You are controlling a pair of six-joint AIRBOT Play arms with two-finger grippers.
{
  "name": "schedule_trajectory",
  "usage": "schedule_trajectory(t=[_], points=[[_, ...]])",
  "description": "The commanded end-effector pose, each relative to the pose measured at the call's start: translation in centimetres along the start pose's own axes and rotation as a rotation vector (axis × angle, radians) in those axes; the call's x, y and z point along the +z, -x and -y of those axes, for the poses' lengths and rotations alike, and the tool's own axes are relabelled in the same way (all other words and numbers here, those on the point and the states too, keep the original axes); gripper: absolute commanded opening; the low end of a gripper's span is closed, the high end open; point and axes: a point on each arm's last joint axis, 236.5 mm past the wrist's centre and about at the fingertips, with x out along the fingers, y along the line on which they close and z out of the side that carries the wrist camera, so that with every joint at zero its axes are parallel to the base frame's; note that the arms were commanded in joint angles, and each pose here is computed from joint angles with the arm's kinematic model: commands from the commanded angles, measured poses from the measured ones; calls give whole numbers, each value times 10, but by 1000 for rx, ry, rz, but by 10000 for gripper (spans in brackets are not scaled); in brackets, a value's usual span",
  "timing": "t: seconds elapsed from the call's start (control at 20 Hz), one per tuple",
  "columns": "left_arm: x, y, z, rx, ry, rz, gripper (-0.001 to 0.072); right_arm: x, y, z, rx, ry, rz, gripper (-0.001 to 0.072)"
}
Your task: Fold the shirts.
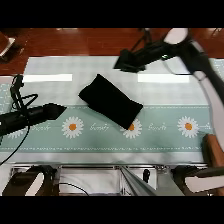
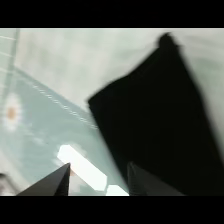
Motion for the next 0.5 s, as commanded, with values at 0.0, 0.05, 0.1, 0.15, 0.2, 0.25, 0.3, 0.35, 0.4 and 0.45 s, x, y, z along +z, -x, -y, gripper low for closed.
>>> schedule_trajectory(t=[0.0,0.05,0.1,0.15,0.2,0.25,0.3,0.35,0.4,0.45], points=[[7,0,-2,8,0,32,15,-24,126,90,-524,23,143,414],[7,0,-2,8,0,32,15,-35,157,111,-656,3,262,414],[7,0,-2,8,0,32,14,-55,175,124,-709,-39,368,414],[7,0,-2,8,0,32,14,-81,178,135,-711,-98,436,414],[7,0,-2,8,0,31,14,-112,174,150,-707,-180,480,414],[7,0,-2,8,2,30,15,-142,163,164,-685,-274,498,414],[5,-1,-3,9,5,27,14,-171,144,176,-645,-373,494,414],[3,-2,-4,10,8,22,15,-192,122,182,-588,-452,472,414],[0,-3,-6,12,20,16,14,-209,96,181,-512,-525,436,414],[-2,-4,-7,13,24,10,15,-219,73,178,-441,-576,403,414]])
